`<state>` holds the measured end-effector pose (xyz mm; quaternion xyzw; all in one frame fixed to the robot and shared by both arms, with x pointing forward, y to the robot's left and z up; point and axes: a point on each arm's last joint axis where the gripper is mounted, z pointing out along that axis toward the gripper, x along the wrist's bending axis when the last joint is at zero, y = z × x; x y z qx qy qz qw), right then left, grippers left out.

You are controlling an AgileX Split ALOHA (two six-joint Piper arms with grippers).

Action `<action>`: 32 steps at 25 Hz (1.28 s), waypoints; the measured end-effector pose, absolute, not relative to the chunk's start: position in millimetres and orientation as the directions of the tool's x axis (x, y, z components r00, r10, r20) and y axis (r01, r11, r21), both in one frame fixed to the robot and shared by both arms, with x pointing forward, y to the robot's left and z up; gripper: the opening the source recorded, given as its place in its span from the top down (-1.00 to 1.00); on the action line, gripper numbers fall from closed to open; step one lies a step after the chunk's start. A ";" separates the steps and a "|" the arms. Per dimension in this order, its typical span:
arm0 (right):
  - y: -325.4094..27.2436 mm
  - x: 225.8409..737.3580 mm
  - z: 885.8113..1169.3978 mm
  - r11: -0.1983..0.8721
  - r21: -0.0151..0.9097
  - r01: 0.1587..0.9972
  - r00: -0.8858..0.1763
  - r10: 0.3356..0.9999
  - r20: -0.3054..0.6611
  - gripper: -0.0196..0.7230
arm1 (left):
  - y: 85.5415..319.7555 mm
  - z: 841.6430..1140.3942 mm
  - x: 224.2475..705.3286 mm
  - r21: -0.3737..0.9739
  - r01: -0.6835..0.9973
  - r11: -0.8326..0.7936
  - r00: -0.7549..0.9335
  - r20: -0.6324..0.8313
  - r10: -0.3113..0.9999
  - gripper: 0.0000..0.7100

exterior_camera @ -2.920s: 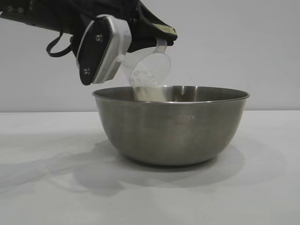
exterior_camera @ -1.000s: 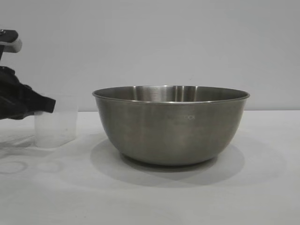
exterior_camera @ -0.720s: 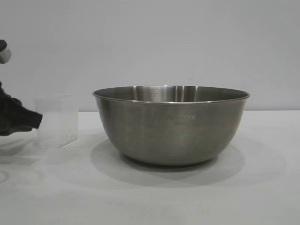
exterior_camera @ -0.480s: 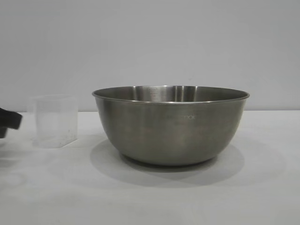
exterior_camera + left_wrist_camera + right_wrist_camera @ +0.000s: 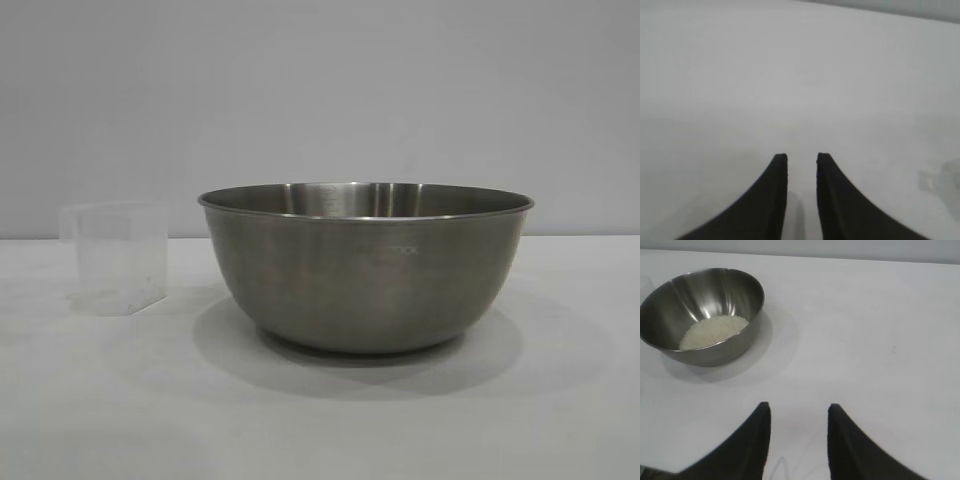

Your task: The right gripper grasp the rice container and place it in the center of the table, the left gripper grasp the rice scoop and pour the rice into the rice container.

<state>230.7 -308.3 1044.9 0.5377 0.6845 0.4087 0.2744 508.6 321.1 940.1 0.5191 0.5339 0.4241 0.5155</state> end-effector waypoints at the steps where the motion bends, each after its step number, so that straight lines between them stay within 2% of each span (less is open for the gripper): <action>1: -308.3 230.7 1044.9 0.088 0.855 0.512 -0.271 0.960 0.064 0.33 | 318.6 952.3 504.0 0.991 0.109 0.077 0.093 -0.088 0.992 0.70; 8: -308.4 230.8 1044.9 0.091 0.855 0.511 -0.272 0.960 0.060 0.33 | 302.2 1036.1 450.8 0.999 0.025 -0.021 0.194 0.016 0.981 0.70; 12: -308.2 230.7 1044.9 0.109 0.856 0.506 -0.284 0.958 0.046 0.33 | 293.9 1063.1 407.2 0.995 0.007 -0.097 0.212 0.094 0.973 0.70; 14: -308.2 230.7 1044.9 0.113 0.856 0.505 -0.286 0.957 0.042 0.33 | 290.1 1072.7 387.1 0.997 -0.002 -0.080 0.217 0.079 0.973 0.70; 17: -308.2 230.7 1044.9 0.114 0.856 0.504 -0.286 0.957 0.042 0.33 | 282.4 1081.2 358.8 0.997 -0.016 -0.076 0.249 0.078 0.965 0.70; 19: -308.2 230.7 1044.9 0.114 0.856 0.504 -0.286 0.957 0.042 0.33 | 277.0 1081.9 338.3 0.992 -0.019 -0.127 0.271 0.128 0.954 0.70; 23: -308.0 230.6 1044.9 0.113 0.856 0.505 -0.287 0.957 0.043 0.33 | 268.6 1084.6 312.5 0.994 -0.063 -0.089 0.316 0.105 0.943 0.70; 32: -308.0 230.6 1044.9 0.113 0.856 0.505 -0.287 0.957 0.043 0.33 | 260.1 1089.3 289.3 0.993 -0.121 0.000 0.377 0.046 0.925 0.70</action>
